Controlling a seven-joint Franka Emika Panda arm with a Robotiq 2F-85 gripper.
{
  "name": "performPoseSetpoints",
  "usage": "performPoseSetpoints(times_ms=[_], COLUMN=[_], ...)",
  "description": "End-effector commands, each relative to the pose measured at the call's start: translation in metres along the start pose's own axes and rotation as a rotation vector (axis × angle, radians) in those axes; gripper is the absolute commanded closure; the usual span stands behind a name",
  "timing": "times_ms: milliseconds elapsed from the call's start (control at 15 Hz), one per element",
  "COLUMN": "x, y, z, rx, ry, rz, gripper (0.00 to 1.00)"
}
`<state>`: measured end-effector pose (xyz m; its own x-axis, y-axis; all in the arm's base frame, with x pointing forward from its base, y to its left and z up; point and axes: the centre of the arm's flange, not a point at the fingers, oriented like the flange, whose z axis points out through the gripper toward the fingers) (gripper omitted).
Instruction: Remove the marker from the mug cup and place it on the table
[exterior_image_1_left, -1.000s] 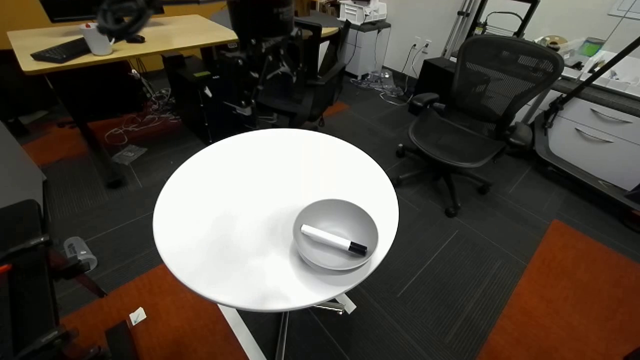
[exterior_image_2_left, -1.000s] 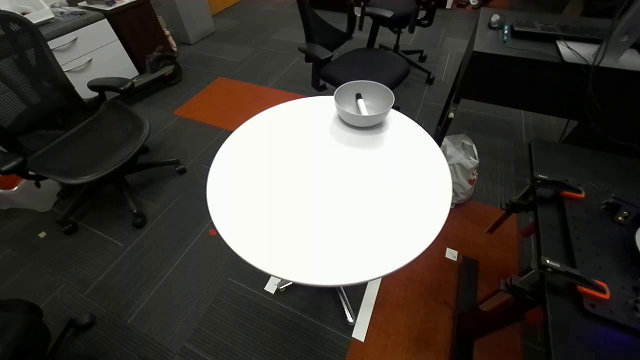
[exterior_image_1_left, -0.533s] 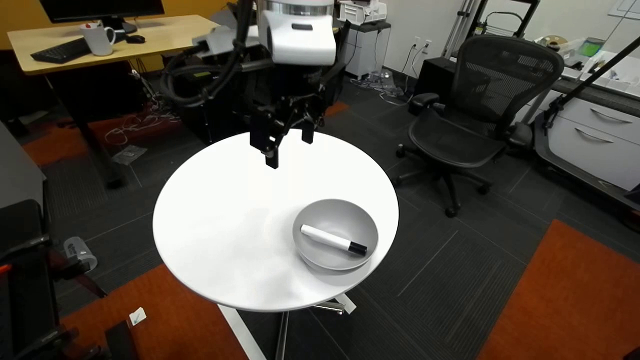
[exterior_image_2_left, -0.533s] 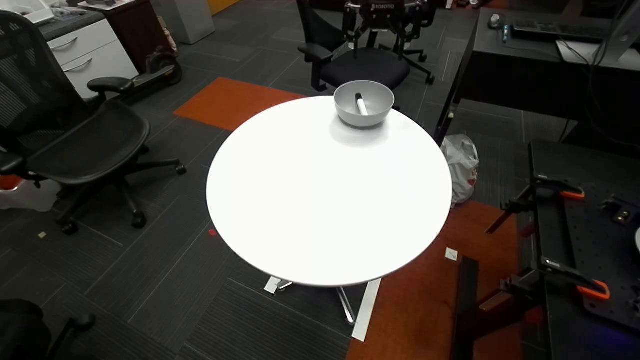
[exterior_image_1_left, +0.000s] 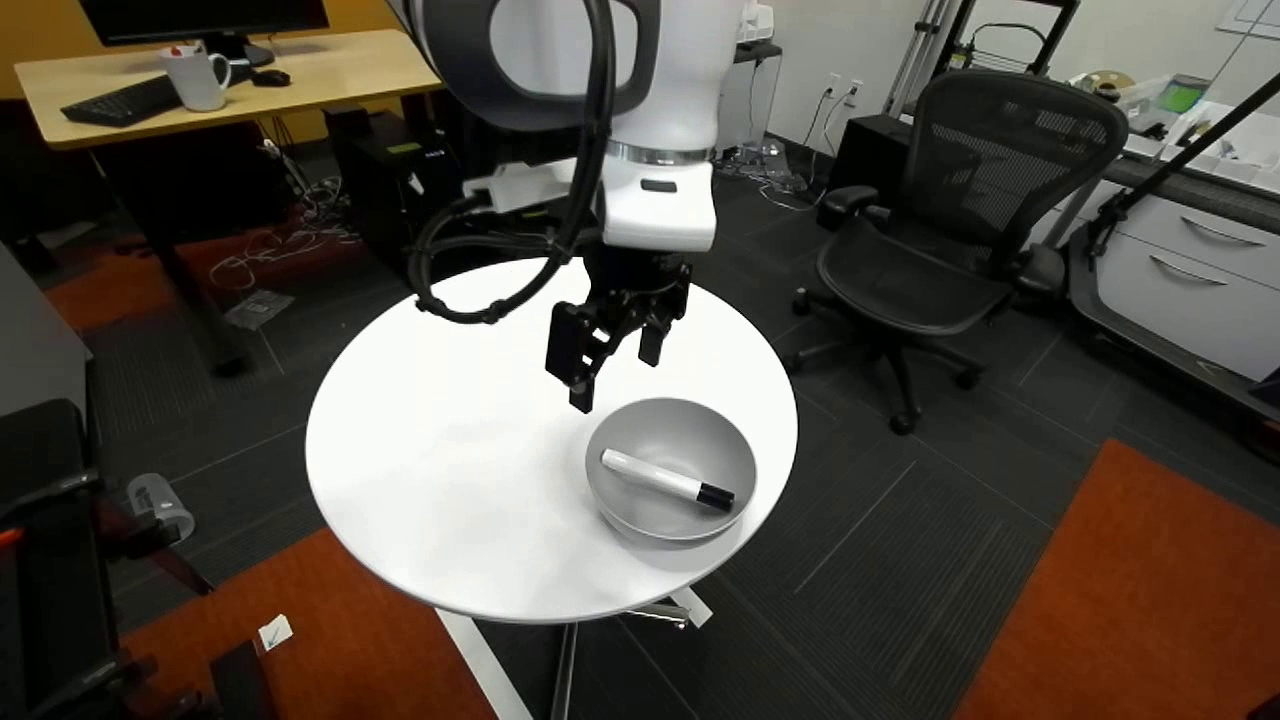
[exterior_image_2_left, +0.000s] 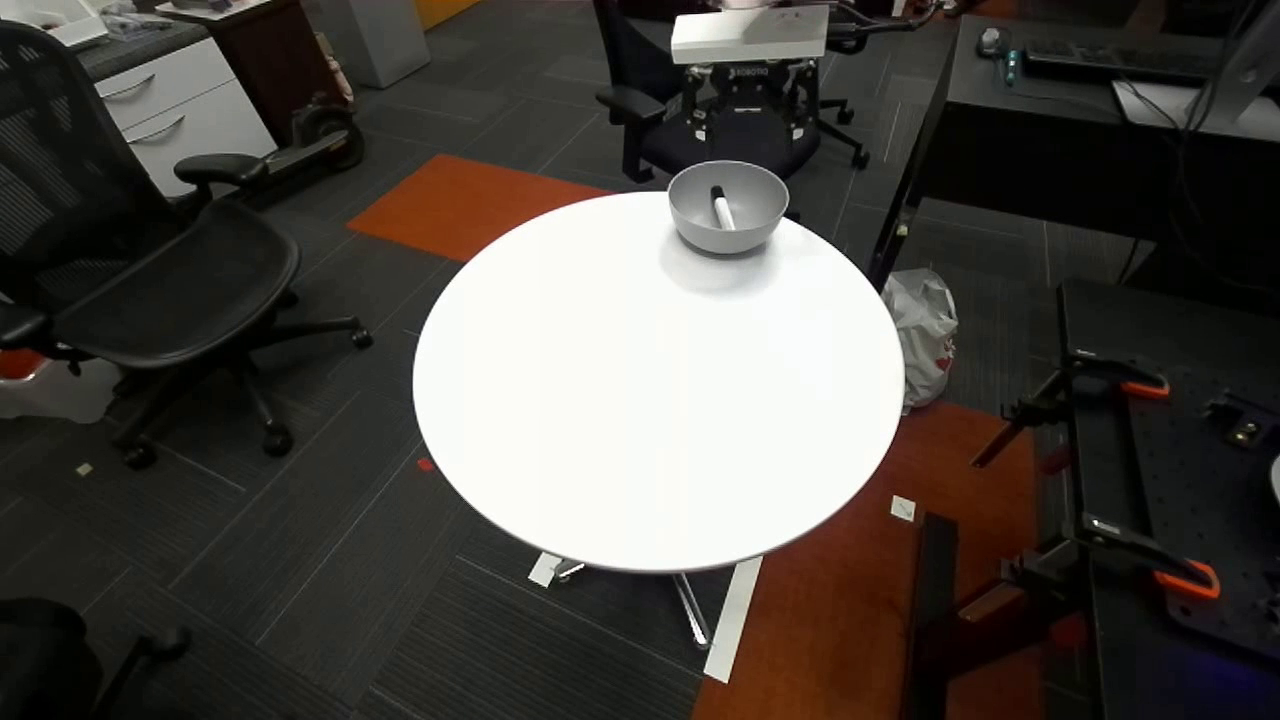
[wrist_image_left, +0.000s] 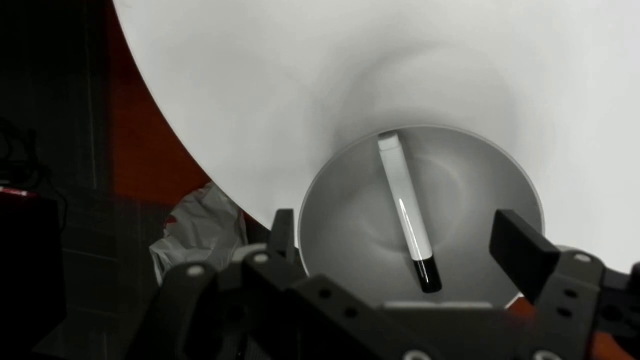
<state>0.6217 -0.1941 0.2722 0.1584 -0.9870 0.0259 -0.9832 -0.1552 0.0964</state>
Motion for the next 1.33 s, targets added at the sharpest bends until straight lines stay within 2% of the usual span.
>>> performPoseSetpoints(times_ms=[0,533,1000,1267], x=[0.005,0.007,0.022,0.033], y=[-0.001,-0.002,-0.015,-0.018], z=[0.005,0.012,0.033,0.053], rx=[-0.003,-0.012,0.053,0.062], ry=[0.007,0.007,0.029,0.023], rz=[0.010,0.010,0.045,0.060], gripper=[0.00,0.00,0.00,0.00])
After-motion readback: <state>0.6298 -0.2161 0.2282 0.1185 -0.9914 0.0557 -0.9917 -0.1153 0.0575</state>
